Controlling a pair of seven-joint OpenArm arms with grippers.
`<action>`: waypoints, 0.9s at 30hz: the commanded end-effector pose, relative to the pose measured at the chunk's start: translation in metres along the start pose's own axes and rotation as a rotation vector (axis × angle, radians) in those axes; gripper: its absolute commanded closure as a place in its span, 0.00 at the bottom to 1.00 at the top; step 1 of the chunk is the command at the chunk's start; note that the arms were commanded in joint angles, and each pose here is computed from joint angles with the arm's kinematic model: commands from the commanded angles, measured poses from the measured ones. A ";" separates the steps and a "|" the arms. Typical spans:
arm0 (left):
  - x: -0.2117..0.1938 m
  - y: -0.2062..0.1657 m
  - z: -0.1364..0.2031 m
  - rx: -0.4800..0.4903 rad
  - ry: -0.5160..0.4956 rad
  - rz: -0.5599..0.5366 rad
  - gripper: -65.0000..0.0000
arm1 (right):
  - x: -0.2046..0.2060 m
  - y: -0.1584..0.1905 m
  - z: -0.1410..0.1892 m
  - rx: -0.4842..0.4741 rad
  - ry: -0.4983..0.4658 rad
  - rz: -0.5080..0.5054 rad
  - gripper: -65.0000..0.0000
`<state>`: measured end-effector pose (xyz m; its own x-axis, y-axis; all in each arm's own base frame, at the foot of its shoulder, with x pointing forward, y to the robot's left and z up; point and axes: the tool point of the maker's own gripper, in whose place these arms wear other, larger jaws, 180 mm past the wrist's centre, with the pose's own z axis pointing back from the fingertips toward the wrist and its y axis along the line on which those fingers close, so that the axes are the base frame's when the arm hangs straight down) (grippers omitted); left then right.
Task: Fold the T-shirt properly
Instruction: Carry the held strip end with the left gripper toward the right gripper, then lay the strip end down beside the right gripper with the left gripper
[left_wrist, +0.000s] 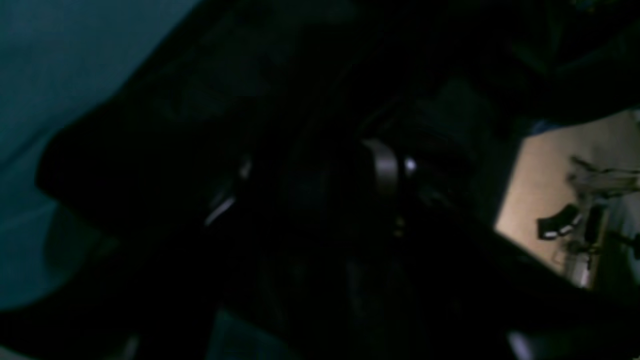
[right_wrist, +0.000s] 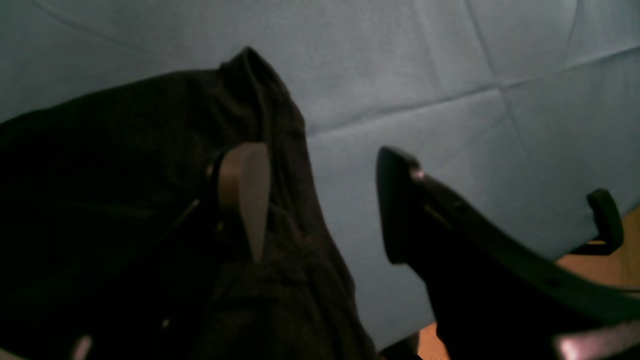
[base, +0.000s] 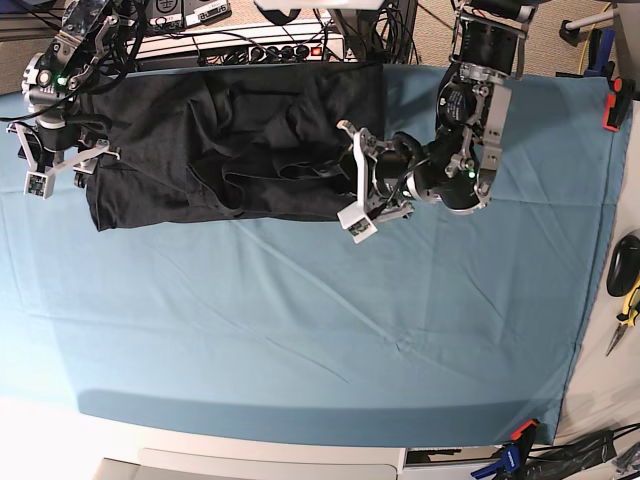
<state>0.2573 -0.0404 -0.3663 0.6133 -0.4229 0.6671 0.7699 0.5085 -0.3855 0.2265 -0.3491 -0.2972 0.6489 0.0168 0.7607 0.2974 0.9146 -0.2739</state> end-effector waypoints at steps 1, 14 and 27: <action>0.017 0.000 0.004 0.003 -0.049 -0.017 0.57 | 0.015 -0.004 0.002 -0.009 -0.054 0.005 0.48; 0.004 -0.019 -0.001 -0.074 -0.062 0.053 0.66 | 0.015 -0.004 0.002 -0.009 -0.054 0.005 0.48; 0.037 -0.056 -0.006 -0.225 -0.199 0.090 1.00 | 0.015 -0.004 0.002 -0.007 -0.055 0.003 0.48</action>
<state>0.2334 -0.0836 -0.3388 0.6747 -0.2501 0.6944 0.7287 0.3752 -0.5729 0.2267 -0.3486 -0.2972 0.6476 0.0153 0.7618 0.2970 0.9157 -0.2708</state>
